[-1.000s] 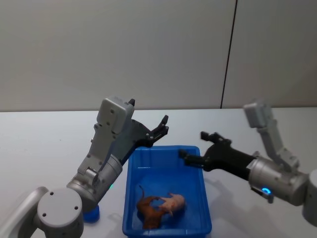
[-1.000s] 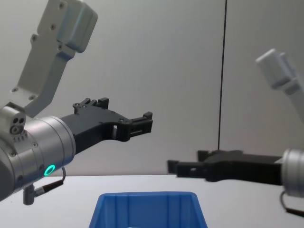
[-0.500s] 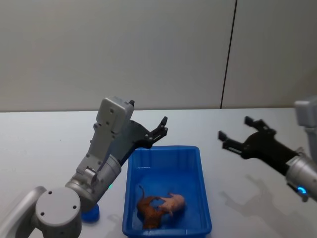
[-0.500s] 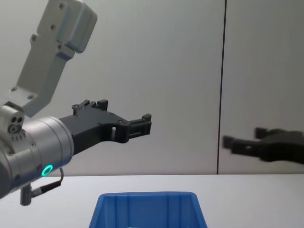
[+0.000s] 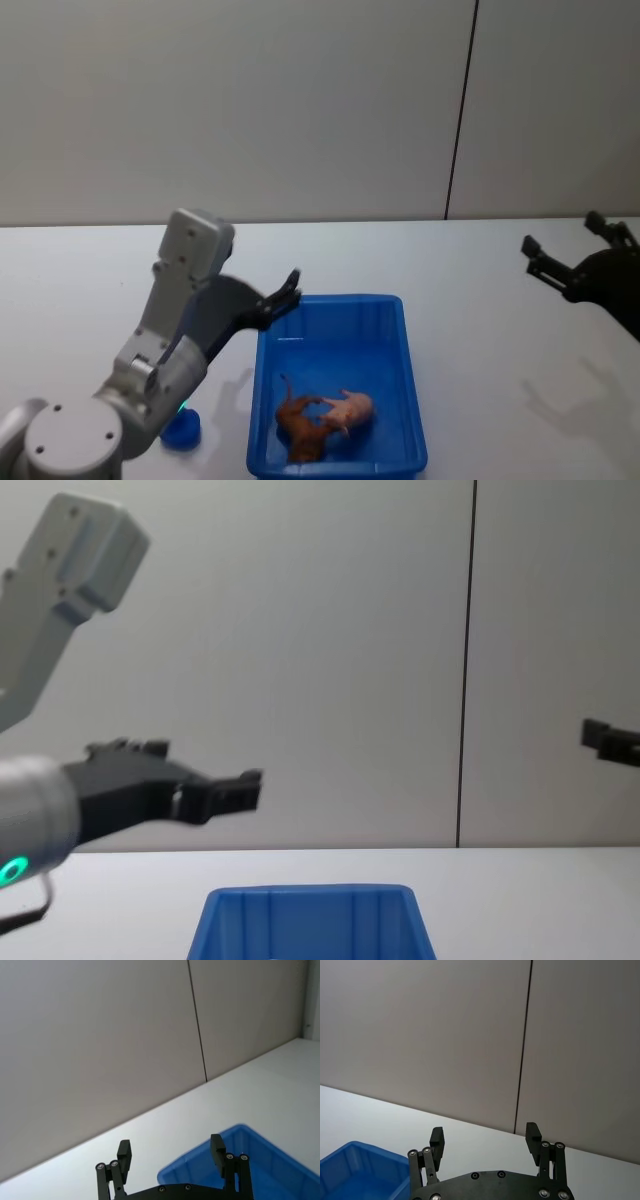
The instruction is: Pick up the two dolls from the table and place them into the box.
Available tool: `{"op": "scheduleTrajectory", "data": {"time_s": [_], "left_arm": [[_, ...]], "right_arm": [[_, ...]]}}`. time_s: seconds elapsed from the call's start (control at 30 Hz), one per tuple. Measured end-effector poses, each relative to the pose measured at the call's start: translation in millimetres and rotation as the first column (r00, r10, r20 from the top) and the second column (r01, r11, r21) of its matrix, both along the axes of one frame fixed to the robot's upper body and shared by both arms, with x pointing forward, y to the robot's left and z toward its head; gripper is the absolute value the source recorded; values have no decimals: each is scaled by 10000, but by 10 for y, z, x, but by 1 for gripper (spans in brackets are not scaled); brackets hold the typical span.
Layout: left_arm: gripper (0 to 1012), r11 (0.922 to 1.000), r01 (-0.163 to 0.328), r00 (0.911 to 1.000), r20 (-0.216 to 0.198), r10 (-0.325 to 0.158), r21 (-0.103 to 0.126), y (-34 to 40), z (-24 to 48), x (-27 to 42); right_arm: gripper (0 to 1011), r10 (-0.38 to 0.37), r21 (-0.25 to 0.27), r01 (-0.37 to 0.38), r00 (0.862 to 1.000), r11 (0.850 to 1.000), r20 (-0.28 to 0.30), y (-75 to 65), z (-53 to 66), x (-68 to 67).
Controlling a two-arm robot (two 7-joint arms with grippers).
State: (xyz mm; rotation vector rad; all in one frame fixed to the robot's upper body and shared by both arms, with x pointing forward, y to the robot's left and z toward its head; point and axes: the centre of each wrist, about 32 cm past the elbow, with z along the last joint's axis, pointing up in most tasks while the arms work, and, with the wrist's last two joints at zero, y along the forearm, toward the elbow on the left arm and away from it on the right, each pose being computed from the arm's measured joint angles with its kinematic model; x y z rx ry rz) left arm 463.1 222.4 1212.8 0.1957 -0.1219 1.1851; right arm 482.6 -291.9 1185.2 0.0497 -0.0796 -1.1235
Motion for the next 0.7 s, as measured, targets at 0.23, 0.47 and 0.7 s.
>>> {"op": "scheduleTrajectory", "data": {"time_s": [0.23, 0.47, 0.7], "left_arm": [[1001, 9982, -602, 9943, -877, 602, 36, 73, -4, -190], [1001, 9920, -1259, 9712, -2022, 1257, 121, 122, -36, -431], [1001, 9839, -1766, 9367, -3025, 1762, 261, 141, -98, -616]], "right_arm": [[1001, -432, 53, 431, 9987, 9991, 258, -90, 10, -60], [1001, -643, 88, 640, 9971, 9979, 409, -133, 21, -90], [1001, -767, 107, 762, 9959, 9970, 484, -158, 26, -107]]}}
